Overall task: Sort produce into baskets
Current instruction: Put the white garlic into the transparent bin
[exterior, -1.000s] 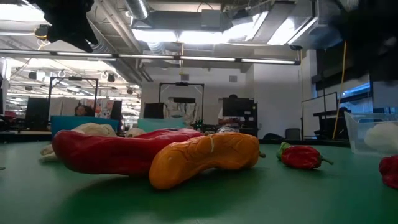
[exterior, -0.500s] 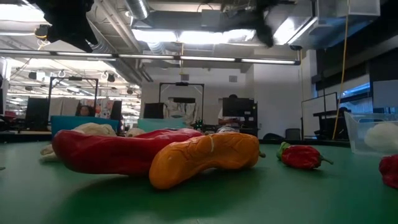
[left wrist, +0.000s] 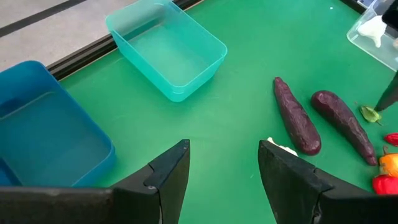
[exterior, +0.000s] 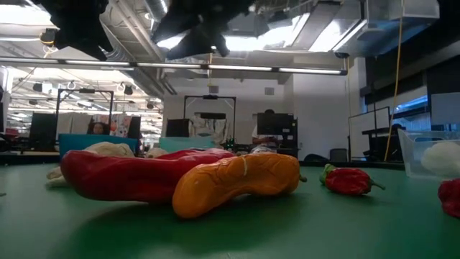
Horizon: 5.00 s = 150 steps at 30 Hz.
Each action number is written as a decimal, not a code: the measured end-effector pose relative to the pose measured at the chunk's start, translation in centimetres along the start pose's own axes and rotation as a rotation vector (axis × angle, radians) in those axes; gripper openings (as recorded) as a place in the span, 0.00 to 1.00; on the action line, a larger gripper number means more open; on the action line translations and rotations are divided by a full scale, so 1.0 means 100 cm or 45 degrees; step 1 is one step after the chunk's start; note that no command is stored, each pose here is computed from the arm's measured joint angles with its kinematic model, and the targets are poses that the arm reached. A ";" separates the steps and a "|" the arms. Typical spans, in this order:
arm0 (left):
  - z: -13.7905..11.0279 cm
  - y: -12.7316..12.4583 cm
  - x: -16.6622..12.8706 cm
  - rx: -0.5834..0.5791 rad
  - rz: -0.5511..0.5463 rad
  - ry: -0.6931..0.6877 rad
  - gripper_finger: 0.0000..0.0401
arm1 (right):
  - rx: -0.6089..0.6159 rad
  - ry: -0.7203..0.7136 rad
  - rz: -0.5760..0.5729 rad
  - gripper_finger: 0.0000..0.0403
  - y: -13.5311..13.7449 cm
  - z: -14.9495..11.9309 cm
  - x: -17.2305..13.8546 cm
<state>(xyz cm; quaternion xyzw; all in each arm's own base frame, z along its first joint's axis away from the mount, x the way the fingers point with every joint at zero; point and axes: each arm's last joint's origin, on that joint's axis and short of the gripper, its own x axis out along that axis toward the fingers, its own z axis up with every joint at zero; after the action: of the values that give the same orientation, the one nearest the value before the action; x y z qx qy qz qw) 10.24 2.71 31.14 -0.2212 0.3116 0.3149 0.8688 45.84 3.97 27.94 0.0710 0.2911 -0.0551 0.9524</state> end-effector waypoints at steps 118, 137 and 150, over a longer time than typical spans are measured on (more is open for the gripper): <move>-0.003 0.004 0.000 0.022 0.098 0.014 0.46 | 0.238 0.770 -0.533 0.36 0.023 -0.033 -0.207; -0.003 0.004 0.000 0.017 0.096 0.010 0.46 | 1.415 0.901 -1.336 0.37 -0.022 -0.209 -0.231; -0.003 0.004 0.000 0.014 0.095 0.005 0.46 | 1.395 0.858 -1.339 0.69 -0.024 -0.215 -0.228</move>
<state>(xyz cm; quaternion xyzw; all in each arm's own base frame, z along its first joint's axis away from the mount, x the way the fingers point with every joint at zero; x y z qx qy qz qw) 9.88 2.81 30.86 -0.2054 0.3232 0.3447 0.8571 15.01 6.69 22.90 0.3923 0.4879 -0.6028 0.4947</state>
